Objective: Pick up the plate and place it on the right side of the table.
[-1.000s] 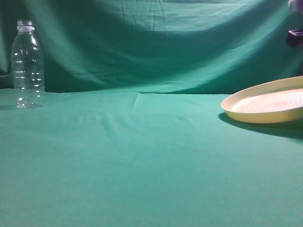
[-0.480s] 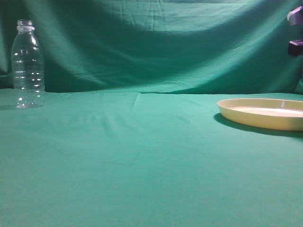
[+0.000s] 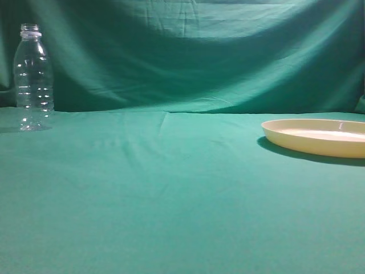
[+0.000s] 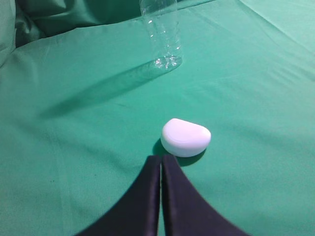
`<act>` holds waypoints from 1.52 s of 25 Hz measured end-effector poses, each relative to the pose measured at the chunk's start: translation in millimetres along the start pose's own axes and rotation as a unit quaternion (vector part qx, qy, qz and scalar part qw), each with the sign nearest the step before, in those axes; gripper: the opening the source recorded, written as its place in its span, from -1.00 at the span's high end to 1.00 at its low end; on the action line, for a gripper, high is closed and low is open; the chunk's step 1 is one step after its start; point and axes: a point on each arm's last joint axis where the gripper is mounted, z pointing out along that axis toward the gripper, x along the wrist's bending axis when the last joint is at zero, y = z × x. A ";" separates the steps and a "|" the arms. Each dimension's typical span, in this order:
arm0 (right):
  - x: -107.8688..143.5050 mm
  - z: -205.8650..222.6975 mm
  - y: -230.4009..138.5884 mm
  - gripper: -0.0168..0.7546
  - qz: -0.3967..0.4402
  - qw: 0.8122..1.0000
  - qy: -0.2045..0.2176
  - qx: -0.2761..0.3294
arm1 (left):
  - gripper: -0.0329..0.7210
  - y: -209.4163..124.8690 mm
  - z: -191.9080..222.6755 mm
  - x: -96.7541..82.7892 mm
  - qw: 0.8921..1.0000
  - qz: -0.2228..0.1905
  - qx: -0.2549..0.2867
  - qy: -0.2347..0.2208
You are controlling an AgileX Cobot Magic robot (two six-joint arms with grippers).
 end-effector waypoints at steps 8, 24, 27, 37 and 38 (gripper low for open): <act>-5.4 -96.4 -44.8 0.96 0.005 0.995 0.038 -0.092 | 0.91 0.0 0.0 0.0 1.000 0.000 0.000 0.000; -18.7 -189.6 -186.1 0.96 -0.024 0.959 0.083 -0.268 | 0.91 0.0 0.0 0.0 1.000 0.000 0.000 0.000; -18.6 -197.0 -205.5 0.96 -0.023 0.959 0.097 -0.265 | 0.91 0.0 0.0 0.0 1.000 0.000 0.000 0.000; -23.4 -187.7 -212.2 0.96 -0.070 0.948 0.062 -0.305 | 0.91 0.0 0.0 0.0 1.000 0.000 0.000 0.000; -23.6 -180.4 -212.2 0.96 -0.072 0.945 0.059 -0.314 | 0.91 0.0 0.0 0.0 1.000 0.000 0.000 0.000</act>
